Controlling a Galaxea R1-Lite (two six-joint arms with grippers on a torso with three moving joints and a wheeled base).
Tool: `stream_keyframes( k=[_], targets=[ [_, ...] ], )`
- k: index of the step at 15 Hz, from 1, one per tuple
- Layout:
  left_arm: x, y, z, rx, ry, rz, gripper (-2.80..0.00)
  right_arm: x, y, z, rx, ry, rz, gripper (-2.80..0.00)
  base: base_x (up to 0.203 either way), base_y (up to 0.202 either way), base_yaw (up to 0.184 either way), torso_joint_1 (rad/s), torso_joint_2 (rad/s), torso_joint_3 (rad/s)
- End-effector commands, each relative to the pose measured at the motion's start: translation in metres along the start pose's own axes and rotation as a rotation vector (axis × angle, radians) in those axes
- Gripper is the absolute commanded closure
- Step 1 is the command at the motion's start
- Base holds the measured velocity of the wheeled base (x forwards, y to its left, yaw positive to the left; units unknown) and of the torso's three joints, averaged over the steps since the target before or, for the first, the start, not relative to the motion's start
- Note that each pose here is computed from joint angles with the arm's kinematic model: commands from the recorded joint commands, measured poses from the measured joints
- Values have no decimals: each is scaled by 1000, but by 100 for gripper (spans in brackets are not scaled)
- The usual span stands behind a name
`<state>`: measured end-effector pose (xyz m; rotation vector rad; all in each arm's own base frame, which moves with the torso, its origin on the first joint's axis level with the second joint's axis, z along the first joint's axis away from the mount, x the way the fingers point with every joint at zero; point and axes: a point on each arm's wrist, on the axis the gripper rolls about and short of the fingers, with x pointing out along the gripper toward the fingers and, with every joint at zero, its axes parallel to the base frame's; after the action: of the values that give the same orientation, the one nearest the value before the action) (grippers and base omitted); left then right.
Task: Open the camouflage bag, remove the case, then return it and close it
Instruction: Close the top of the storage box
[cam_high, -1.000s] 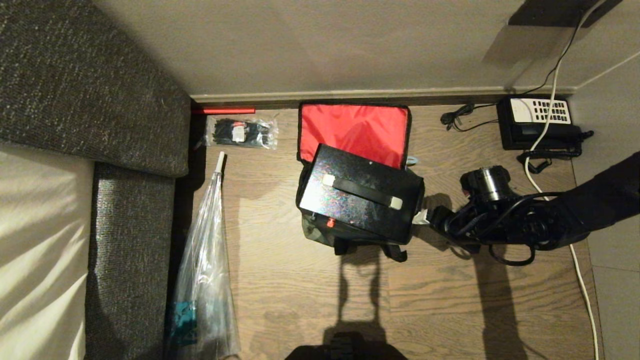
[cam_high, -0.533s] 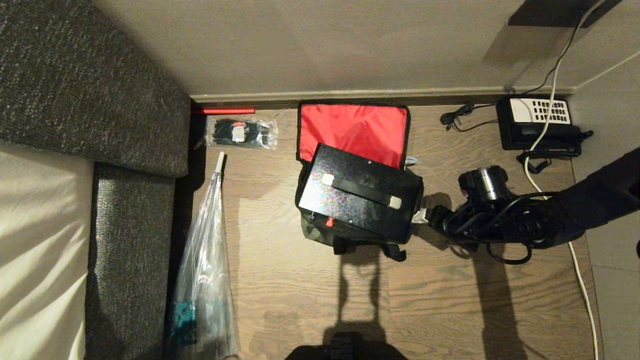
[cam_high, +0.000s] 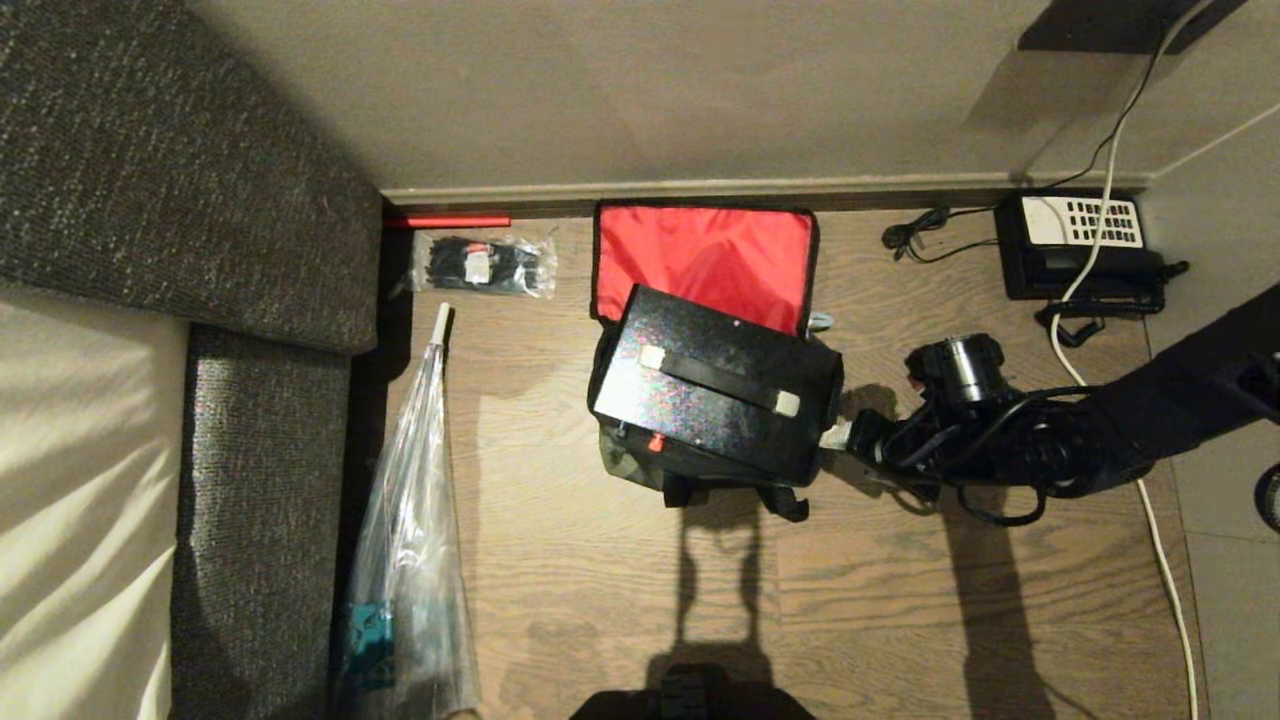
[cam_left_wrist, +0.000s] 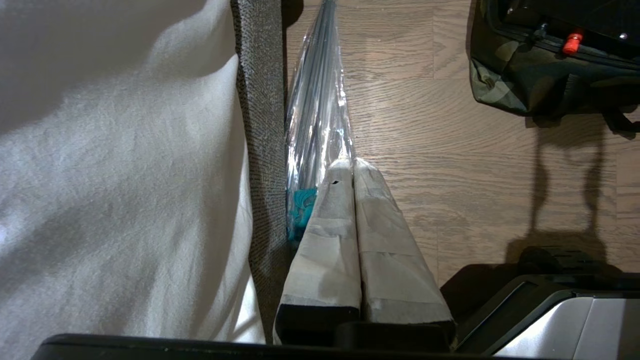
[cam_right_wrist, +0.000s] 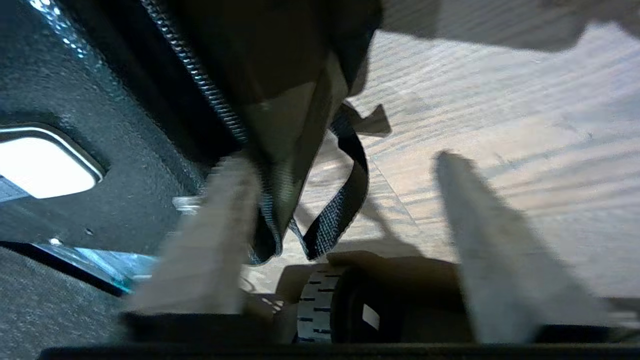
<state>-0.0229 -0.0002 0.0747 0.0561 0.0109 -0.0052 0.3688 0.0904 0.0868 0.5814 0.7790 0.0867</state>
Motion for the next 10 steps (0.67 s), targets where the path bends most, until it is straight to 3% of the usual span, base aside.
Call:
stream_keyframes(
  k=[1, 10],
  targets=[
    [0, 0, 0, 1, -3, 0, 0, 1, 0, 0, -9, 3, -5, 0, 0, 0, 0, 0, 0, 0],
    [0, 0, 0, 1, -3, 2, 0, -10, 6, 5, -47, -29, 16, 0, 0, 0, 0, 0, 0, 0]
  ],
)
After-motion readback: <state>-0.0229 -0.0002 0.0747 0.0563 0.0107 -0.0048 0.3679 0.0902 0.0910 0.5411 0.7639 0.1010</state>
